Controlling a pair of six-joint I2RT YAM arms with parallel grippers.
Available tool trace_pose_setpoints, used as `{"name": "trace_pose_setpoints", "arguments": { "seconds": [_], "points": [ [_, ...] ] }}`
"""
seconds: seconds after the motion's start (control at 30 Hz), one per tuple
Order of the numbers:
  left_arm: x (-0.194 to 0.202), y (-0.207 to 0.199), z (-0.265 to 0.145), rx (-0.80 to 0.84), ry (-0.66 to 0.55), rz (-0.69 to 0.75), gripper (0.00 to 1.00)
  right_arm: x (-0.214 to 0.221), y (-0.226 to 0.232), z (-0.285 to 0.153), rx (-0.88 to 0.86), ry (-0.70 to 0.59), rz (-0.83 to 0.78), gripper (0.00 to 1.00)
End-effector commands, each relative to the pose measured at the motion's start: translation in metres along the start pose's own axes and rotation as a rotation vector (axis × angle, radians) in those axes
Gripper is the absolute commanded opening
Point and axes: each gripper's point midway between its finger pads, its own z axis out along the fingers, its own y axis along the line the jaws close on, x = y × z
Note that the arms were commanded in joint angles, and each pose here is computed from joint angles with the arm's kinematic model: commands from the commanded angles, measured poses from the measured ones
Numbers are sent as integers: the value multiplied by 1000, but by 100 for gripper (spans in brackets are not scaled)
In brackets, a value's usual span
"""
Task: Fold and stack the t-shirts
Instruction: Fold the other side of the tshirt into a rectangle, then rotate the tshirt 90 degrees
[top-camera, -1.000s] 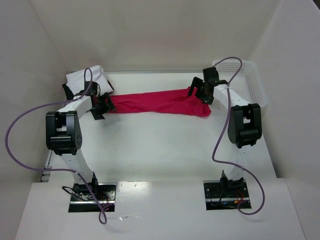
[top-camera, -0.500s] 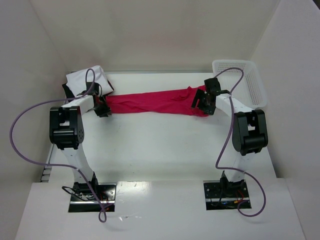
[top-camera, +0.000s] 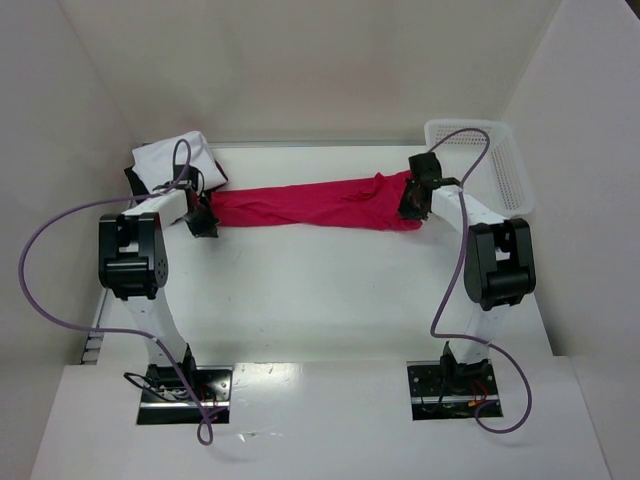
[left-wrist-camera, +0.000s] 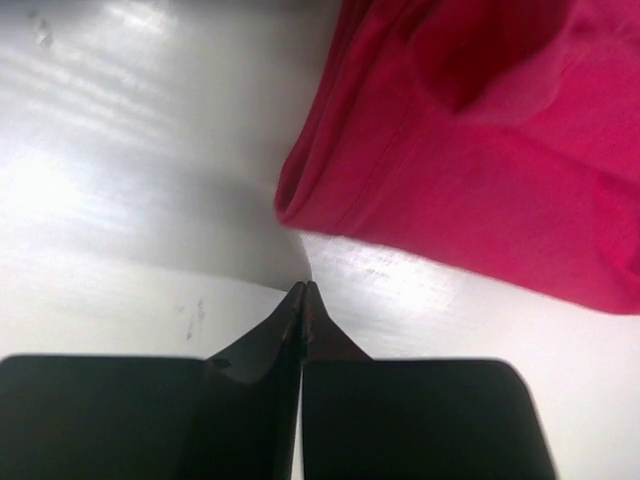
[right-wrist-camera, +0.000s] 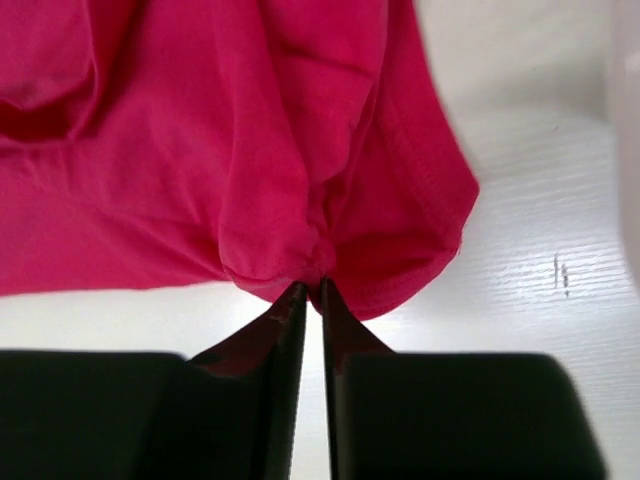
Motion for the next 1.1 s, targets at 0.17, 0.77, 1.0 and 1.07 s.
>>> {"name": "trace_pose_setpoints", "arguments": {
  "seconds": [0.17,0.77,1.0,1.07],
  "points": [
    [-20,0,-39,-6,-112,38,27,-40,-3,-12,19,-112,-7,14],
    [-53,2,6,-44,-194,58,41,-30,-3,-6,6,-84,-9,14],
    [-47,8,0,-72,-181,58,0,-39,-10,-9,55,-117,-6,1],
    [-43,9,-12,-76,-174,67,0,-41,-18,-9,76,-116,4,0]
  ]
}}
